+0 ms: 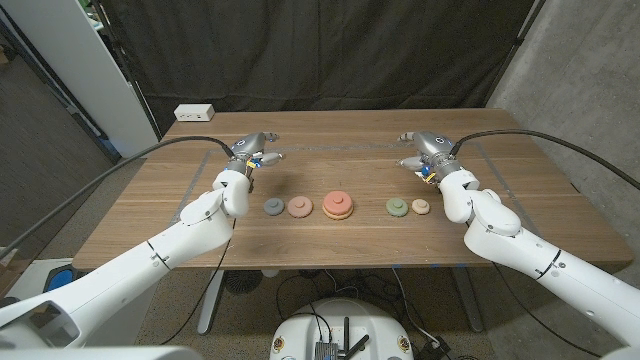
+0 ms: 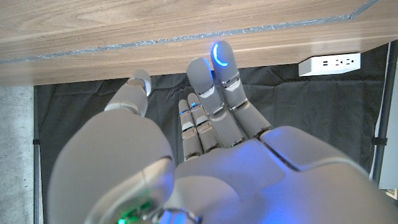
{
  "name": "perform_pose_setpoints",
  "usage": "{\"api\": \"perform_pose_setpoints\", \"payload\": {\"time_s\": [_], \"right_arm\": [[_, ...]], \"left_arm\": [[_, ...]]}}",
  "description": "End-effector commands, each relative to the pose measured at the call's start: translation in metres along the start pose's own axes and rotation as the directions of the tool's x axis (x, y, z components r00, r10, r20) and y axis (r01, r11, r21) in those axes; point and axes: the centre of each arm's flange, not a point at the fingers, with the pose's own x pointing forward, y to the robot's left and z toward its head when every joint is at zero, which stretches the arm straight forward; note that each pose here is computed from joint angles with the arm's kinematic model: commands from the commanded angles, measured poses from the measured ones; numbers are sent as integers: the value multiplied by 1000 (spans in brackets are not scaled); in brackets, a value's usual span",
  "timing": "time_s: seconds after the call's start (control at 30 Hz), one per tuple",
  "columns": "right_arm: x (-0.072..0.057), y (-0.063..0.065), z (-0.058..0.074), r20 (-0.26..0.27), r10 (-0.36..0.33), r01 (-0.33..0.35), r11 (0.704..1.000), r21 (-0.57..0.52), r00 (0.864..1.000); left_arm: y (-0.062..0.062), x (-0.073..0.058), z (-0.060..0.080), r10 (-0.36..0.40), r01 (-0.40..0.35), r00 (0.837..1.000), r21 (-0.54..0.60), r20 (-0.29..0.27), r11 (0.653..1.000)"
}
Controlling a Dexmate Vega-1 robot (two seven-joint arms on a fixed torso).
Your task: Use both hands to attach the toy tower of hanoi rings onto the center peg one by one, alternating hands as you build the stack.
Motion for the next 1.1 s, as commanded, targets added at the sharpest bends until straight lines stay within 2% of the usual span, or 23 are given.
{"api": "perform_pose_setpoints", "payload": {"time_s": [0.03,0.3,0.6,0.93,1.1], "right_arm": [[-3,3,2,-13,-5,6,1000,13,1000],[-6,5,5,-16,-14,14,999,40,1000],[-7,9,7,-12,-13,14,999,48,1000],[-10,9,6,-19,-14,15,998,54,1000],[-10,9,5,-21,-12,13,998,55,1000]], "left_arm": [[8,-1,4,-21,21,1000,44,4,999],[10,-3,7,-42,42,999,54,6,998],[19,-7,14,-54,52,998,52,21,997],[22,-7,19,-171,168,985,71,36,983],[25,-5,26,-218,210,975,134,46,969]]}}
